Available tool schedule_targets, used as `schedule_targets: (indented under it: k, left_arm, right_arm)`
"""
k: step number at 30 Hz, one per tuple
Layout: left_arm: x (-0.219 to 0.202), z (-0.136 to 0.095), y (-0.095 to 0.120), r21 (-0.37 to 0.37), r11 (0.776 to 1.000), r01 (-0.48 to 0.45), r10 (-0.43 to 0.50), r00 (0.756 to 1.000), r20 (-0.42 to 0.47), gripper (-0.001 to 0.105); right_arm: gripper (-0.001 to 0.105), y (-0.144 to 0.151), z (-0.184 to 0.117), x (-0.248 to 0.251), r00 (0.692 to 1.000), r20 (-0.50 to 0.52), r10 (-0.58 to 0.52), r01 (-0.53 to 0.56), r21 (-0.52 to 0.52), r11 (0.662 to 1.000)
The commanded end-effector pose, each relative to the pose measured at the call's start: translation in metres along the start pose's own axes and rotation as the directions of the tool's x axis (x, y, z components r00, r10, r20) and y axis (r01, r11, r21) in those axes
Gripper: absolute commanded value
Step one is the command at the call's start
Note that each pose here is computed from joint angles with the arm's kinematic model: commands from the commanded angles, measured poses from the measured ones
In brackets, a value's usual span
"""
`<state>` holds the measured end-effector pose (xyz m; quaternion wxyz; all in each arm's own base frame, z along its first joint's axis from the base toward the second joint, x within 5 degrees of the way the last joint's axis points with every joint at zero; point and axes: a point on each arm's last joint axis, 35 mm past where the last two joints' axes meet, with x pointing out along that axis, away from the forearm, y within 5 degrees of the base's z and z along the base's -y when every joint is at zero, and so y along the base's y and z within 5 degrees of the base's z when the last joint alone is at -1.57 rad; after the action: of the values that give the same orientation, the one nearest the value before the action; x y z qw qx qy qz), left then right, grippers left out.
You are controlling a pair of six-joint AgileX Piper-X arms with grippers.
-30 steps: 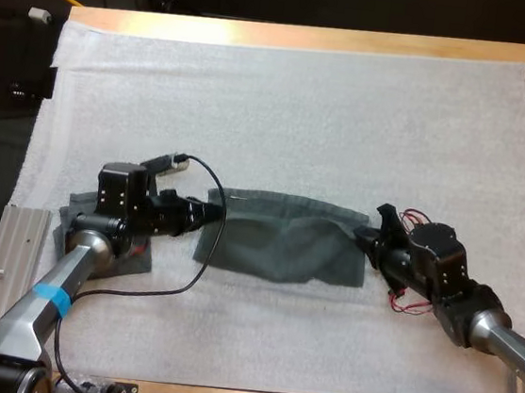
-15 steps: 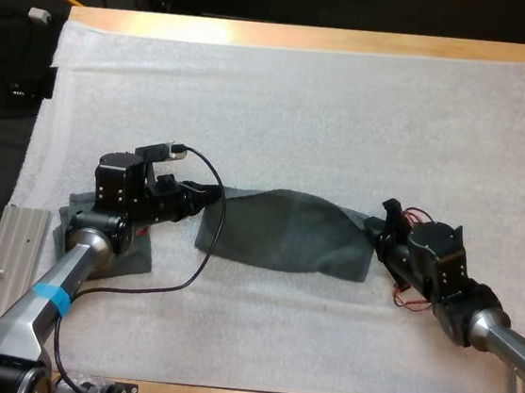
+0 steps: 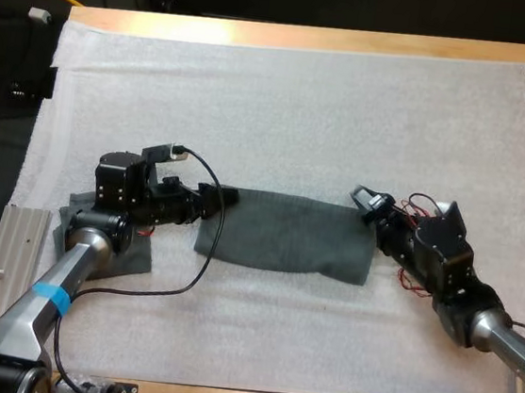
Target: Pick towel from pile, fold and stack
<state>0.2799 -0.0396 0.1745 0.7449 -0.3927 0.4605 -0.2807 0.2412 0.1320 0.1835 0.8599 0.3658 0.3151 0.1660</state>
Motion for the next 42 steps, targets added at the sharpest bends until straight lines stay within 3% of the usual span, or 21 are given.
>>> schedule_targets:
  k: [1, 3, 11, 20, 26, 32, 42]
  left_arm:
    - [-0.001, 0.002, -0.005, -0.002, 1.0, 0.026, -0.026, 0.999, -0.021, 0.066]
    - [-0.005, 0.001, -0.01, -0.004, 1.0, 0.024, -0.024, 0.999, -0.025, 0.066]
    - [-0.037, -0.008, -0.047, 0.106, 0.994, 0.016, -0.02, 0.999, 0.039, 0.066]
    - [-0.083, -0.047, -0.082, 0.153, 0.986, -0.065, 0.056, 0.997, 0.062, 0.066]
    - [-0.109, -0.079, -0.096, 0.148, 0.985, -0.083, 0.078, 0.996, 0.044, 0.066]
    - [-0.129, -0.11, -0.104, 0.124, 0.988, -0.092, 0.09, 0.996, 0.022, 0.066]
    - [-0.142, -0.136, -0.105, 0.085, 0.992, -0.092, 0.095, 0.995, -0.035, 0.066]
  right_arm:
    - [0.071, 0.005, 0.005, -0.005, 1.0, 0.005, 0.014, -0.014, -0.04, 0.999]
    - [0.071, 0.006, 0.005, -0.011, 1.0, -0.011, -0.008, 0.007, -0.067, 0.998]
    - [0.071, 0.011, 0.005, -0.043, 0.981, -0.126, -0.146, 0.119, -0.2, 0.972]
    - [0.071, 0.019, 0.008, -0.066, 0.919, -0.253, -0.304, 0.197, -0.373, 0.907]
    - [0.071, 0.014, 0.008, -0.069, 0.895, -0.279, -0.347, 0.21, -0.421, 0.882]
    - [0.071, -0.003, 0.026, -0.073, 0.897, -0.271, -0.349, 0.225, -0.399, 0.889]
    - [0.071, -0.044, 0.035, -0.045, 0.873, -0.422, -0.247, 0.115, -0.313, 0.943]
